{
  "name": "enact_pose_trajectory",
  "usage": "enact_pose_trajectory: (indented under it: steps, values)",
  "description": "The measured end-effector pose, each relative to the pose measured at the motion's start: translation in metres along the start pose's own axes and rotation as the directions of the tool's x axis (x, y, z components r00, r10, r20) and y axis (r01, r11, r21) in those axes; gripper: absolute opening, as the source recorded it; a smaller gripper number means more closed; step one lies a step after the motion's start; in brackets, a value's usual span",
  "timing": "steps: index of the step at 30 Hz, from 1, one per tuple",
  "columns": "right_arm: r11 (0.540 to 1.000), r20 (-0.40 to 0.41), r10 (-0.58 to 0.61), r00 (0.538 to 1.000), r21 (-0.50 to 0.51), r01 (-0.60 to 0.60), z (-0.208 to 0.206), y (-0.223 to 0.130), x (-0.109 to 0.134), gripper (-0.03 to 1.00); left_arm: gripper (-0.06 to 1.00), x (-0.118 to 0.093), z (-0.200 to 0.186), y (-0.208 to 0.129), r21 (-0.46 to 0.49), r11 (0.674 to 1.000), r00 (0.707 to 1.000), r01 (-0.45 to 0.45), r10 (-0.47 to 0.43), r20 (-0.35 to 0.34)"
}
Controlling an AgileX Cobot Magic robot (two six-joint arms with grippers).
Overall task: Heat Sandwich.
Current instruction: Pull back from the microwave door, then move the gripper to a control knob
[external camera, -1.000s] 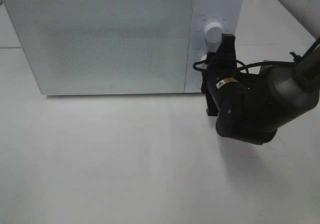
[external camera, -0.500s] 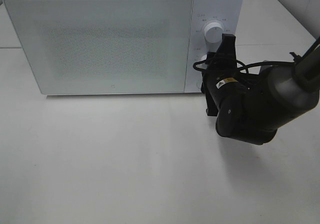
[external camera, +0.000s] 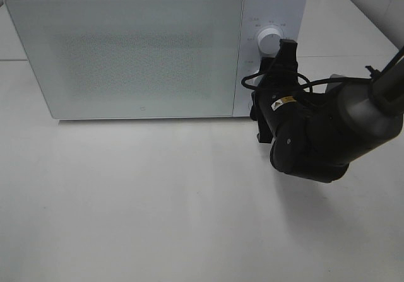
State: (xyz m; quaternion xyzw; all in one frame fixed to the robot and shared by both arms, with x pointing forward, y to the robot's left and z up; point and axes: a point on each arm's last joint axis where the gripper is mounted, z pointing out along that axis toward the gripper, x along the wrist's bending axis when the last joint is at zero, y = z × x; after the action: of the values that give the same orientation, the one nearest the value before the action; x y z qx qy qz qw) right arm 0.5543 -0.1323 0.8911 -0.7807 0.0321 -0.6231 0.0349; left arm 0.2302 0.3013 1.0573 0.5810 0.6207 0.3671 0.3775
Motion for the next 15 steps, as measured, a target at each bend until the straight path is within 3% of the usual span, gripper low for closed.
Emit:
enact_pose_trajectory:
  steps: [15]
  values:
    - [0.995, -0.034, -0.064, 0.997, 0.076, 0.066, -0.0070, 0.0012, -0.0029, 0.68, 0.99, 0.0000, 0.0000, 0.0000, 0.000, 1.000, 1.000, 0.000, 0.000, 0.000]
